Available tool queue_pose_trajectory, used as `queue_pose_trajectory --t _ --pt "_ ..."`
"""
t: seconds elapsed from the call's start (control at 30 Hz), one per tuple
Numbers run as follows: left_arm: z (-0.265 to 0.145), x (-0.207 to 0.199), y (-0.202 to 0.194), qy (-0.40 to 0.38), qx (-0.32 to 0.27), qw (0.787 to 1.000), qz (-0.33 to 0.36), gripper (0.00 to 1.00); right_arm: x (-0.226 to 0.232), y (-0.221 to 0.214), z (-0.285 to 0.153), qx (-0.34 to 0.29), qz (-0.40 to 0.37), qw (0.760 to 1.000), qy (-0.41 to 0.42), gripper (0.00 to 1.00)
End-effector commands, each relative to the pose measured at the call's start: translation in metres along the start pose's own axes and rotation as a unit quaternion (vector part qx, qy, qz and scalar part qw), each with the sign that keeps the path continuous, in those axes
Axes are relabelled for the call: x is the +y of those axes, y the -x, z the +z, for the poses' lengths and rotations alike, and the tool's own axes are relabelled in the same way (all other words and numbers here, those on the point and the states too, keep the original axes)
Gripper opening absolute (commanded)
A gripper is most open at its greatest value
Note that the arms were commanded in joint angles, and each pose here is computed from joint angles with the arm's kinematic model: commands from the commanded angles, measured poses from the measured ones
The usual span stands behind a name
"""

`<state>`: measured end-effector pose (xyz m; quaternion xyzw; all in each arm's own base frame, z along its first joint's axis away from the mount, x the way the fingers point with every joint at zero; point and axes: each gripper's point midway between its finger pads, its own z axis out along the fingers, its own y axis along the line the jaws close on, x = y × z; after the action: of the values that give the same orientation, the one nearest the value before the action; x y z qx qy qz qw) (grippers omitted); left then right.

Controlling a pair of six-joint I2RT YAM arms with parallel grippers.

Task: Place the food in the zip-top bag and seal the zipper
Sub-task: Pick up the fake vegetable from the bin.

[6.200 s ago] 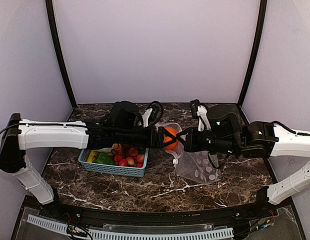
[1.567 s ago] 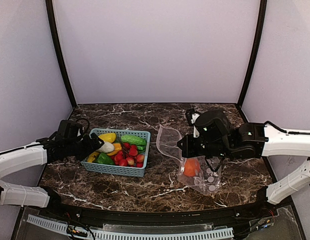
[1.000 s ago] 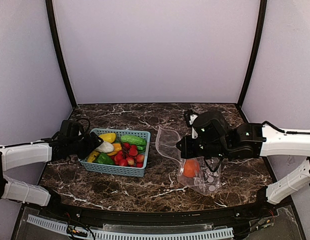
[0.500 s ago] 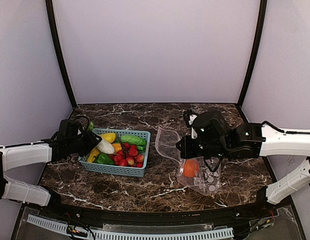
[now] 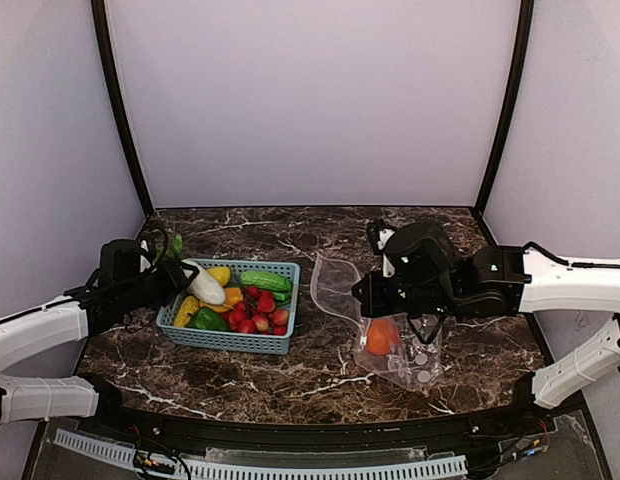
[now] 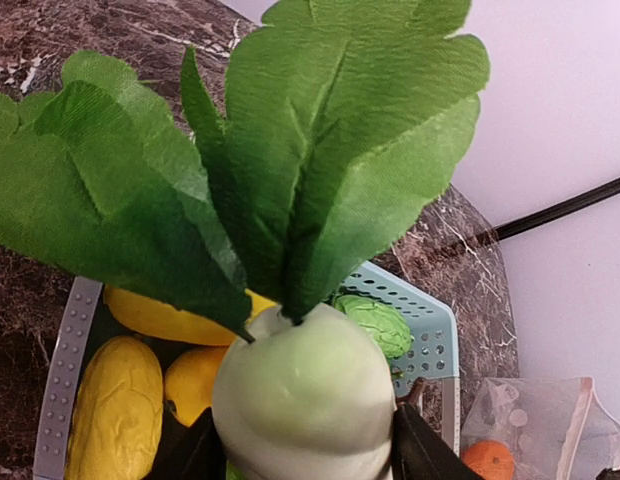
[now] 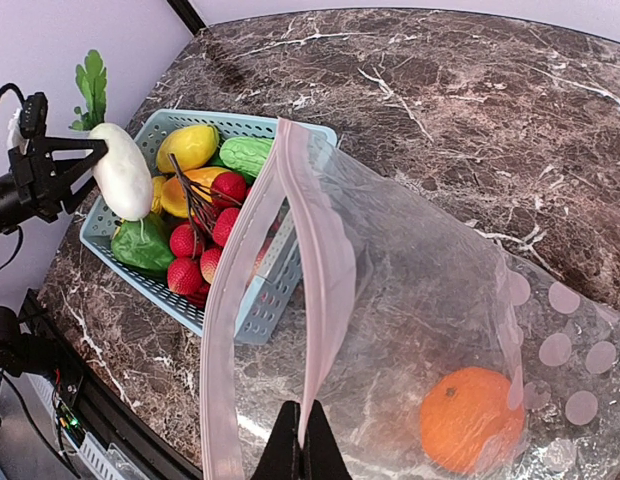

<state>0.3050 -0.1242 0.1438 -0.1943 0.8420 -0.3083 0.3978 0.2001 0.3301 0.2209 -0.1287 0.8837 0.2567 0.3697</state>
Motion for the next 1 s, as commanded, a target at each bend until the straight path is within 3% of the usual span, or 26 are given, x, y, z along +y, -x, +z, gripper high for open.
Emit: queue_pose_trajectory --t 0.0,0.27,0.5,0.77,0.97 --pt "-0.014 -0.017 -0.001 -0.041 0.008 0.998 0.054 0.43 0.005 0.010 -0.002 -0.008 -0.001 1.000 0.007 0.00" --pt "-0.054 -0.100 0.010 -0.198 -0.005 0.966 0.165 0.44 0.008 0.011 -0.002 -0.008 -0.005 1.000 0.009 0.00" --pt "-0.064 -0.159 -0.002 -0.253 -0.013 0.948 0.193 0.44 0.014 0.016 -0.001 -0.010 -0.009 1.000 0.016 0.00" --pt "-0.078 -0.256 -0.022 -0.342 -0.032 0.910 0.234 0.44 0.016 0.017 -0.002 -0.010 -0.009 1.000 0.020 0.00" --pt "-0.075 -0.289 -0.035 -0.366 -0.053 0.893 0.256 0.44 0.017 0.018 -0.003 -0.008 -0.008 1.000 0.024 0.00"
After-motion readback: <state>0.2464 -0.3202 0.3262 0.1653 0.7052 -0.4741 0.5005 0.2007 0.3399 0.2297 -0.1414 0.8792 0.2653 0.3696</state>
